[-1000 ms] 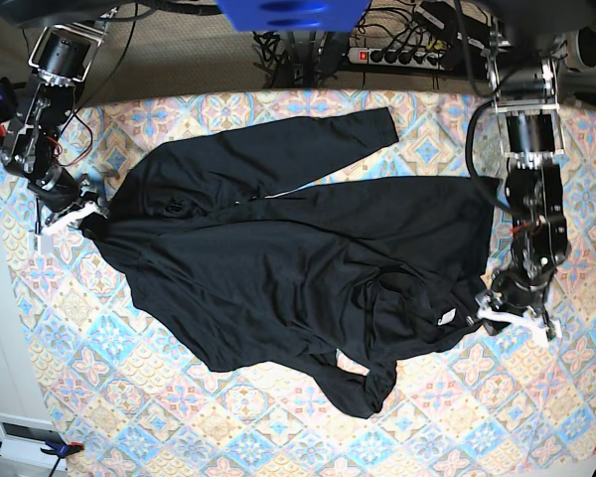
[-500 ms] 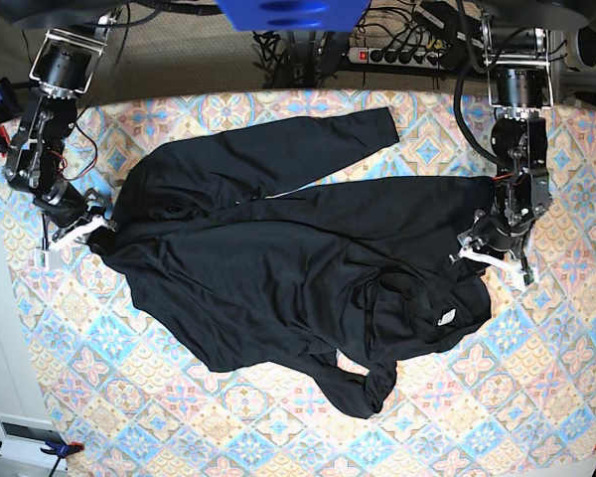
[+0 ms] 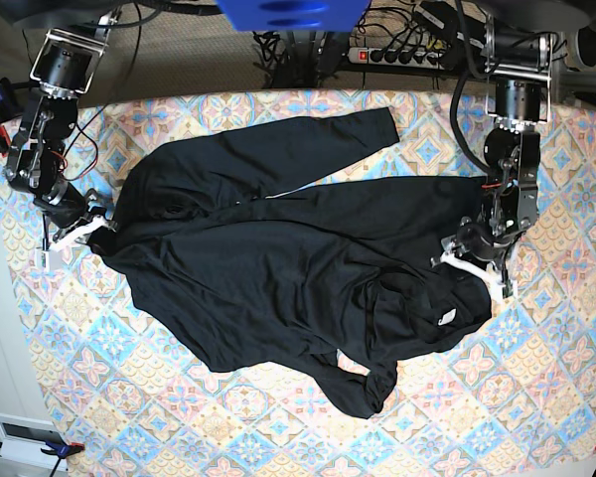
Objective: Layout the t-shirt on the table in an organized manner, then fold the t-shirt properly
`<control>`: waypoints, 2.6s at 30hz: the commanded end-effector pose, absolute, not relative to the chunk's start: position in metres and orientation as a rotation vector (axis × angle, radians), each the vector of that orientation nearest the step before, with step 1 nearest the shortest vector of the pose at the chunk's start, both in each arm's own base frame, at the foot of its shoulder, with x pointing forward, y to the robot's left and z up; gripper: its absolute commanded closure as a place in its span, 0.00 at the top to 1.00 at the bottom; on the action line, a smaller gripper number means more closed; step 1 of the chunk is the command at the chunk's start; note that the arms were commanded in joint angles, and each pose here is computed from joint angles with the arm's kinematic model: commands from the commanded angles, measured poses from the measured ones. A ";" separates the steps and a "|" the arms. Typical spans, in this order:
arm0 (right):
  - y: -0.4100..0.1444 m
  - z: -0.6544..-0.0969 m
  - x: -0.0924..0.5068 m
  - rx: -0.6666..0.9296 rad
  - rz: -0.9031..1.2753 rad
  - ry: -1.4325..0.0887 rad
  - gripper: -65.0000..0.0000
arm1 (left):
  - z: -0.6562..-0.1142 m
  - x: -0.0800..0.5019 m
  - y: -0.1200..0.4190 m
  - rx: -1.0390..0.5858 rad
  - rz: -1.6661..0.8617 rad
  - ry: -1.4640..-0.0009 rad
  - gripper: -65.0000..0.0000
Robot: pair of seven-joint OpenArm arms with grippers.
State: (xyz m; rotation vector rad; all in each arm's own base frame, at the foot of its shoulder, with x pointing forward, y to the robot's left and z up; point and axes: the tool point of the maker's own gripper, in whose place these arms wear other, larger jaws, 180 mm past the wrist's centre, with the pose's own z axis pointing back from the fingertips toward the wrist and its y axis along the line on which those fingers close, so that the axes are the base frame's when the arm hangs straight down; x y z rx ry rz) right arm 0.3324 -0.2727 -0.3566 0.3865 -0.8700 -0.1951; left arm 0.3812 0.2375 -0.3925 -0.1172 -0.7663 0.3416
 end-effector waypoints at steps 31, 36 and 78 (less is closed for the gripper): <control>-0.272 -0.342 0.342 0.405 -0.196 -0.928 0.00 | -0.386 0.410 0.200 -0.150 0.246 -0.794 0.44; -0.272 -0.342 0.342 0.405 -0.196 -0.928 0.00 | -0.387 0.410 0.198 -0.147 0.239 -0.792 0.44; -0.271 -0.342 0.341 0.403 -0.191 -0.925 0.00 | -0.346 0.288 0.246 -0.069 0.216 -0.881 0.00</control>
